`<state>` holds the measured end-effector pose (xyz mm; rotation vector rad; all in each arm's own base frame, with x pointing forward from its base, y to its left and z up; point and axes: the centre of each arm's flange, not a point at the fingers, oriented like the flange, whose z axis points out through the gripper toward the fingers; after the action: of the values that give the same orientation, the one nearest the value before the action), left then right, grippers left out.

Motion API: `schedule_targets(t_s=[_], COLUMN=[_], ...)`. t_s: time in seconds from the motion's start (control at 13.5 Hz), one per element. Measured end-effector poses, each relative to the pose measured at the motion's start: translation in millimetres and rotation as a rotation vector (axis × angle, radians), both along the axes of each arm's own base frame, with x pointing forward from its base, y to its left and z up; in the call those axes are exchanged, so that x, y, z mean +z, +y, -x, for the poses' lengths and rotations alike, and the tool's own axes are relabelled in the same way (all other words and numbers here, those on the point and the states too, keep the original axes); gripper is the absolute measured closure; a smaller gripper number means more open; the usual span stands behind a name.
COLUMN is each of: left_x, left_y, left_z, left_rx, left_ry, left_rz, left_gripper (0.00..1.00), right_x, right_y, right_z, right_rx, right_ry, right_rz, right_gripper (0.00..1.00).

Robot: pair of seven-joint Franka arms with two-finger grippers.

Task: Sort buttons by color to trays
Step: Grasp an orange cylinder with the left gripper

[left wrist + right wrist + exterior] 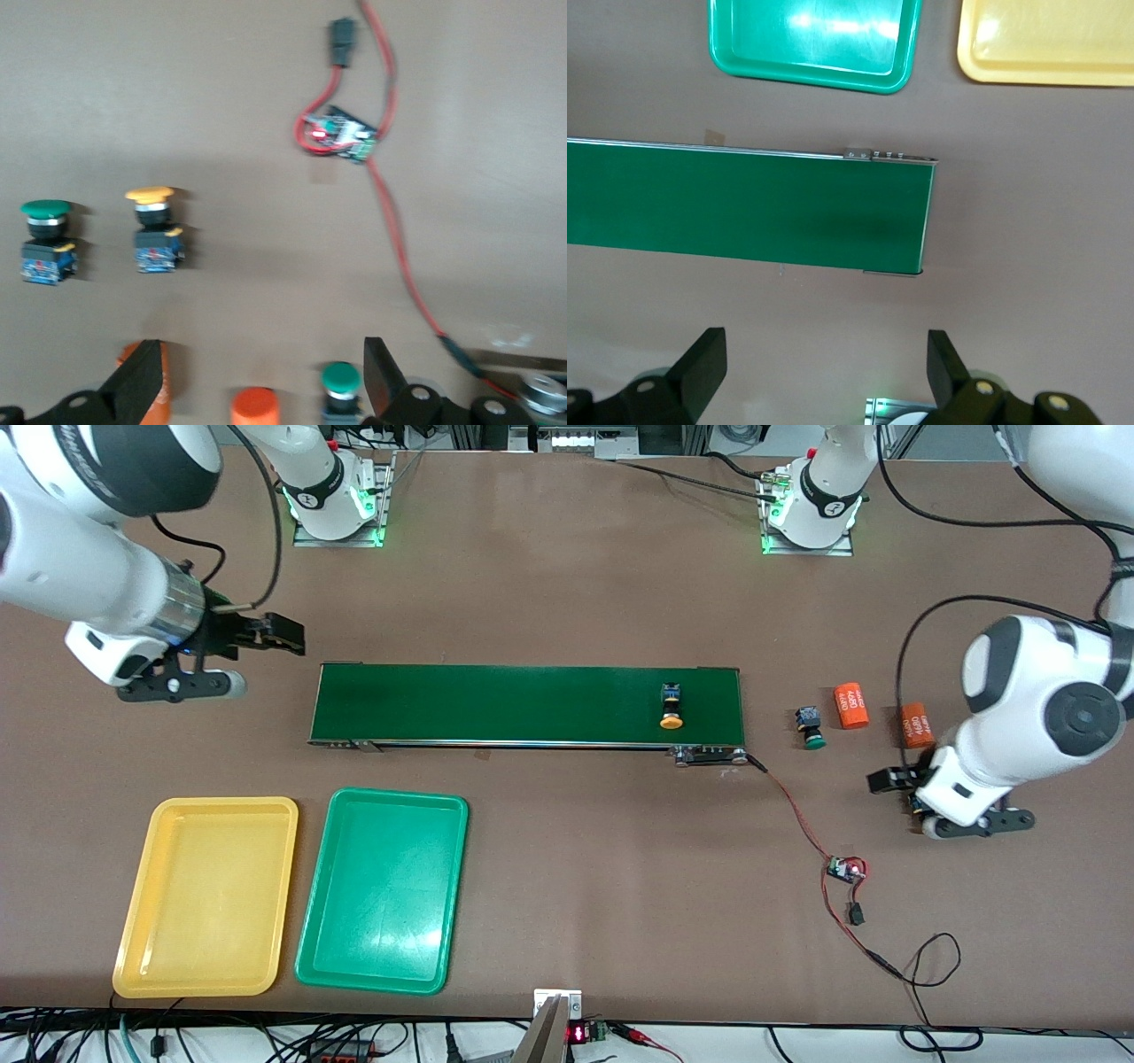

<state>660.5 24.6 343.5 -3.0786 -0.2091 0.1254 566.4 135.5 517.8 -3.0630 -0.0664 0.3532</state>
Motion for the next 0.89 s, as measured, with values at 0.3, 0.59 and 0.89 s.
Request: schedule_targets(t_s=[0.3,0.59,0.89], left_x=[-55,-105,-145], left_y=[56,99,127], left_z=[22,65,122], left_rx=[-0.015,-0.029,-0.024], left_ry=[0.118,0.173,0.111], left_rz=[-0.023,-0.003,0.036], left_gripper=[0.01,0.03,0.02], right_x=[-24,-21,-9], right_y=[-2,-4,-25], right_z=[-5,-4,6], right_rx=[-0.011,-0.016,-0.048], right_ry=[-0.006,-0.014,-0.028], right_rz=[0.001,0.000,-0.003], right_gripper=[0.00,0.00,0.00])
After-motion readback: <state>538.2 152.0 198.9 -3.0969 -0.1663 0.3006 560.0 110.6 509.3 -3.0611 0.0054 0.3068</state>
